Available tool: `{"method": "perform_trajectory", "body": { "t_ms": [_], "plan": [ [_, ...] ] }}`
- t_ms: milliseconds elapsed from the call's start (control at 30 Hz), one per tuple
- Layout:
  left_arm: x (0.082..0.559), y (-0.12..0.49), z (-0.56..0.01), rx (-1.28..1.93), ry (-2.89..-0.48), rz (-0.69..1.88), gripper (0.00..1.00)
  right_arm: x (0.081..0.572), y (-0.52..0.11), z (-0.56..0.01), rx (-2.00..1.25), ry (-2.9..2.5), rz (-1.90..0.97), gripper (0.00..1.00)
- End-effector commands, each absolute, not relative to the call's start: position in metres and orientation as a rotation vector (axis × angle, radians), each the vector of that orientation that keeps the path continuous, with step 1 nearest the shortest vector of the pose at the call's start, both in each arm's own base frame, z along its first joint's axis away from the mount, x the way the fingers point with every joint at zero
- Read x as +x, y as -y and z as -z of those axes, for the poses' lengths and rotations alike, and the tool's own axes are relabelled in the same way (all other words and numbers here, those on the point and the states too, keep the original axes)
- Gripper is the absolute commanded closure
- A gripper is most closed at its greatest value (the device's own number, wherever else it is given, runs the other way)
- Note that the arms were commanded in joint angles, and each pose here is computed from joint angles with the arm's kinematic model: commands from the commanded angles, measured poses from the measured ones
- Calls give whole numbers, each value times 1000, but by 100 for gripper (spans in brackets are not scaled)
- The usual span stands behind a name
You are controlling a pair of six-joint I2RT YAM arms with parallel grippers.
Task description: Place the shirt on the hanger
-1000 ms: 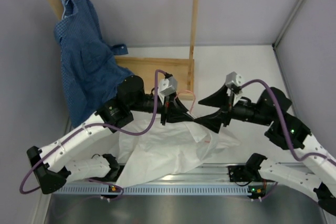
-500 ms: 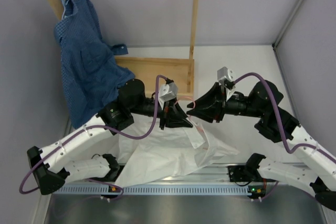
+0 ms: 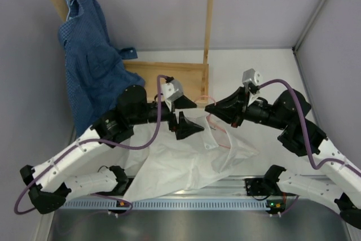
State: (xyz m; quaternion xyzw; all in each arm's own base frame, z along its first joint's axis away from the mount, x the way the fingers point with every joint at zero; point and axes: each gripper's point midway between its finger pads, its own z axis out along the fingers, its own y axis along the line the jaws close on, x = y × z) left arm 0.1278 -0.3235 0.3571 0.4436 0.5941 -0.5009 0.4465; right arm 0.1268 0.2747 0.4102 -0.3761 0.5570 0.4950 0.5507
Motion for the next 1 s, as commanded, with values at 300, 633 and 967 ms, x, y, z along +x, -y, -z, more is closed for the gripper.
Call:
{"method": "perform_trajectory", "body": {
  "t_ms": [300, 633, 967],
  "plan": [
    [199, 123, -330, 71, -1656, 476, 2, 142, -211, -457, -691, -1268, -877, 100],
    [202, 159, -270, 123, -1765, 571, 16, 123, -196, -472, -718, -1251, -885, 100],
    [235, 115, -254, -234, -1794, 268, 100, 136, -174, -470, -615, -1270, -776, 100]
  ]
}}
